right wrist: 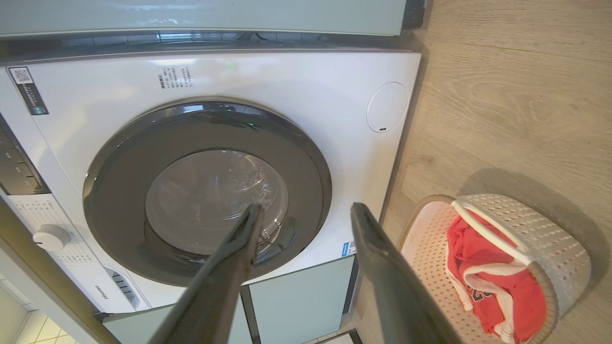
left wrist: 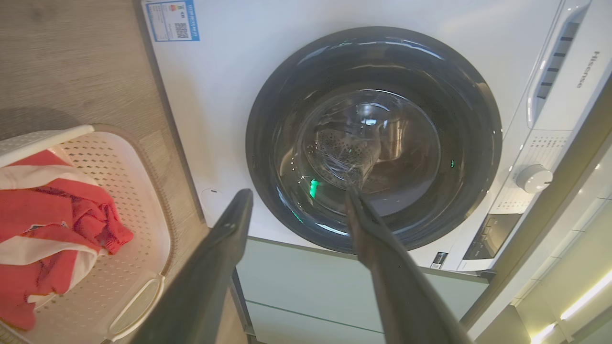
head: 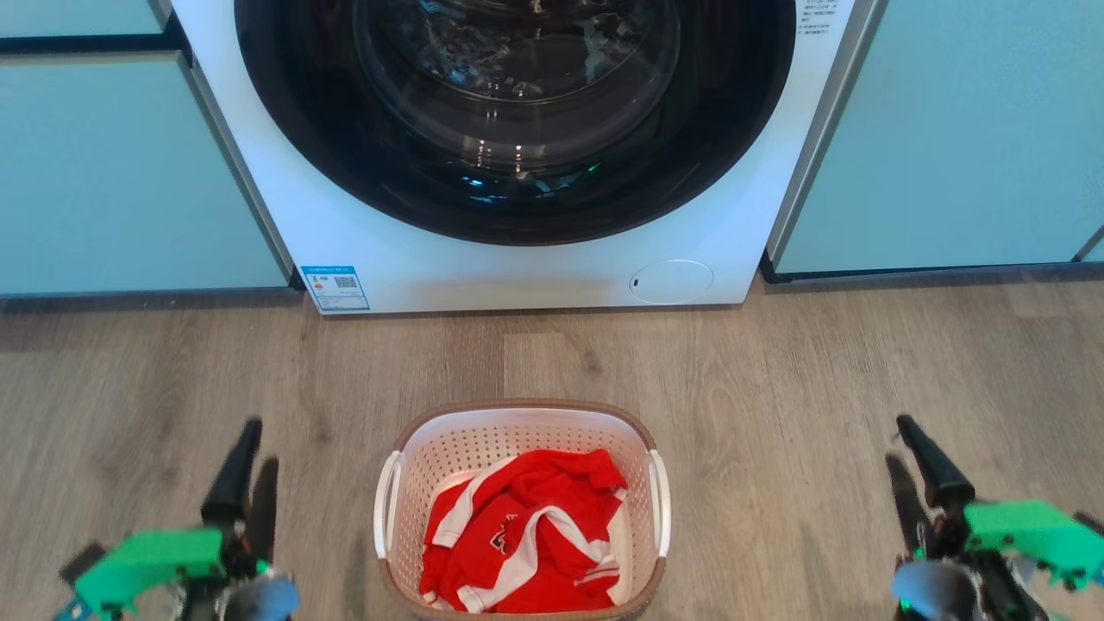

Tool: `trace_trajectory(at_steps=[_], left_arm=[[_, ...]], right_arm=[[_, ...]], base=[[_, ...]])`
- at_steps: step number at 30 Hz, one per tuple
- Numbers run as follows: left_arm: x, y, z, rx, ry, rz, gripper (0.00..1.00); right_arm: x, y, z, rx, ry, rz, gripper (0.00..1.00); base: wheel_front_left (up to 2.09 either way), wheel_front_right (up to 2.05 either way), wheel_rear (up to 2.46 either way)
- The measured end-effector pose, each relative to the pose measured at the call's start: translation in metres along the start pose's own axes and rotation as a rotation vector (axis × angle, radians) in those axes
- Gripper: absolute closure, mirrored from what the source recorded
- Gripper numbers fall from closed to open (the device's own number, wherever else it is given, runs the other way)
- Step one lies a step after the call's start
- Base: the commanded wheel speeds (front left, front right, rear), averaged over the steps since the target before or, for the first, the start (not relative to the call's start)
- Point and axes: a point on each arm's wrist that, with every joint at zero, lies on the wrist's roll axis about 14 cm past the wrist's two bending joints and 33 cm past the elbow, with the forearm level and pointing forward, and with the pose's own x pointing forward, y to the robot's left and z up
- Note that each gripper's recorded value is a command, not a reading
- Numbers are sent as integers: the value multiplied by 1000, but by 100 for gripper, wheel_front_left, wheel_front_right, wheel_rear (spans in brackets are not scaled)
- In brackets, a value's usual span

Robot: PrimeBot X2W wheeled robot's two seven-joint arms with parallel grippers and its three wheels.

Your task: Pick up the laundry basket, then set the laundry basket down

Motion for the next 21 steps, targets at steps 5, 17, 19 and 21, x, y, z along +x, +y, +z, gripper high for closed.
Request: trace_trajectory(at_steps=[5, 17, 19, 21], left_arm=[[-8, 17, 2, -5, -14, 46, 0], [-8, 11, 15, 54, -66, 35, 0], [-7, 10, 17, 70, -77, 31, 0], [-6, 7, 19, 87, -84, 25, 0]], right_arm=[[-6, -12, 2, 2, -12, -33, 0], [-4, -9, 6, -71, -35, -30, 0], [-4, -8, 7, -89, -41, -28, 0], [-3, -7, 8, -109, -46, -24, 0]], base=[[0, 0, 0], [0, 0, 0], [0, 0, 0], [0, 0, 0]])
